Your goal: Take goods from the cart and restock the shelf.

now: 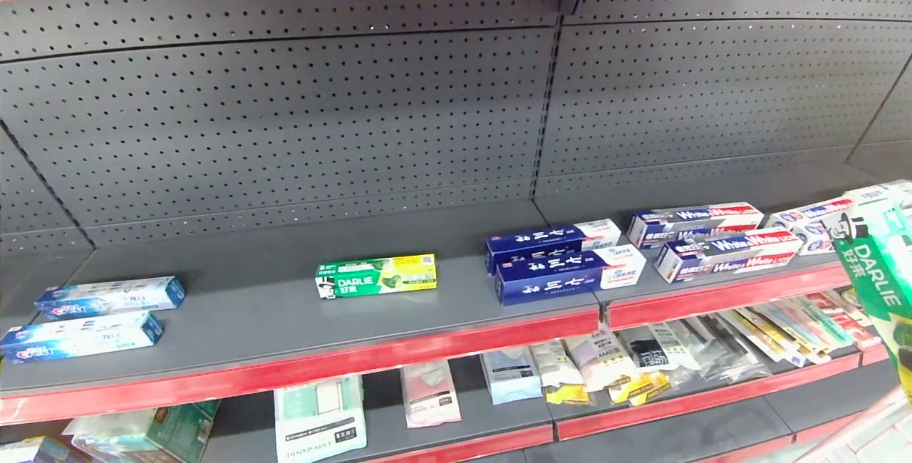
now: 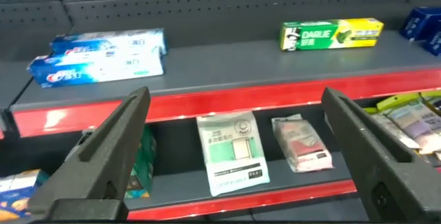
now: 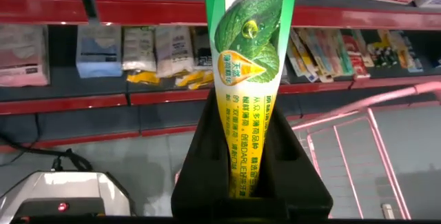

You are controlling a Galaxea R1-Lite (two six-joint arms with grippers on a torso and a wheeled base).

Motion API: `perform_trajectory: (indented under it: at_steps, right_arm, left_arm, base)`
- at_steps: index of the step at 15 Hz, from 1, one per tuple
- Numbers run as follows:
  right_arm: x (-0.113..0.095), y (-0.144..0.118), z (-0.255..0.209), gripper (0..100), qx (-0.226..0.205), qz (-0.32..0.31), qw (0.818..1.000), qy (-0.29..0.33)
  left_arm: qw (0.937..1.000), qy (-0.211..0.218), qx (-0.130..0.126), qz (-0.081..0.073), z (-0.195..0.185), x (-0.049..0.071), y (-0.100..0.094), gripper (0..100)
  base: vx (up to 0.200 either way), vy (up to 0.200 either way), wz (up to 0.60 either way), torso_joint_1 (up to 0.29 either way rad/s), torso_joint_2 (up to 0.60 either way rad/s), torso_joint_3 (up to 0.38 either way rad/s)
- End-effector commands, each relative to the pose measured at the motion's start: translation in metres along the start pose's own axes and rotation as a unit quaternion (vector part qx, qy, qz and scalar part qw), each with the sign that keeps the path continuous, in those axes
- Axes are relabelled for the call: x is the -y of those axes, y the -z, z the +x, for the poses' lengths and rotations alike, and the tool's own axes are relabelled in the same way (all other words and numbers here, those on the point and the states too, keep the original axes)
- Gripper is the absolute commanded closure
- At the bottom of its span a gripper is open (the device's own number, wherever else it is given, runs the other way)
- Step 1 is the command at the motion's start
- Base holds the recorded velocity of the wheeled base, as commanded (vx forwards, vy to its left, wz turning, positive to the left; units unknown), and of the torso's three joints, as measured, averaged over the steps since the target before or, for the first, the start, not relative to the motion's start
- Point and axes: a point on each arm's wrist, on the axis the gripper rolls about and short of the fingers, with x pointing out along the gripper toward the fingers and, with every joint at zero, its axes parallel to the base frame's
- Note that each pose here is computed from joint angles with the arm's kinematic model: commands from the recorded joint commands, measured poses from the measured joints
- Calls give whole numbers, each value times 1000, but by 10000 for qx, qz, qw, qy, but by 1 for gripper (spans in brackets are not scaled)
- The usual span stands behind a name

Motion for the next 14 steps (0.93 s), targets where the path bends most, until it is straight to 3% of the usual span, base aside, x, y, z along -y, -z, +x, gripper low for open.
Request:
perform_trajectory:
  at_steps: [1, 7, 9, 12, 14]
  right_arm:
    - [0, 1, -2, 100, 45, 0, 10000, -19]
    - [-9, 24, -22, 100, 668, 46, 9918, -1085]
    - [-11, 26, -27, 100, 883, 135, 9833, -1584]
    - [-11, 28, -29, 100, 926, 185, 9826, -1602]
    - [-10, 25, -30, 100, 951, 188, 9828, -1574]
  left_arm:
    - [10000, -6, -1, 0, 0, 0, 0, 0]
    - [10000, 2, -1, 8, 0, 0, 0, 0]
    - [9999, 33, 0, 115, 0, 0, 0, 0]
    - [9998, -11, -139, 120, 2, 0, -1, 0]
    - [9991, 35, -391, 188, 6, 0, -2, 0]
  base:
    - [0, 0, 0, 0, 0, 0]
    - [0, 0, 0, 0, 0, 0]
    - [0, 0, 0, 0, 0, 0]
    - [0, 0, 0, 0, 0, 0]
    - [0, 0, 0, 0, 0, 0]
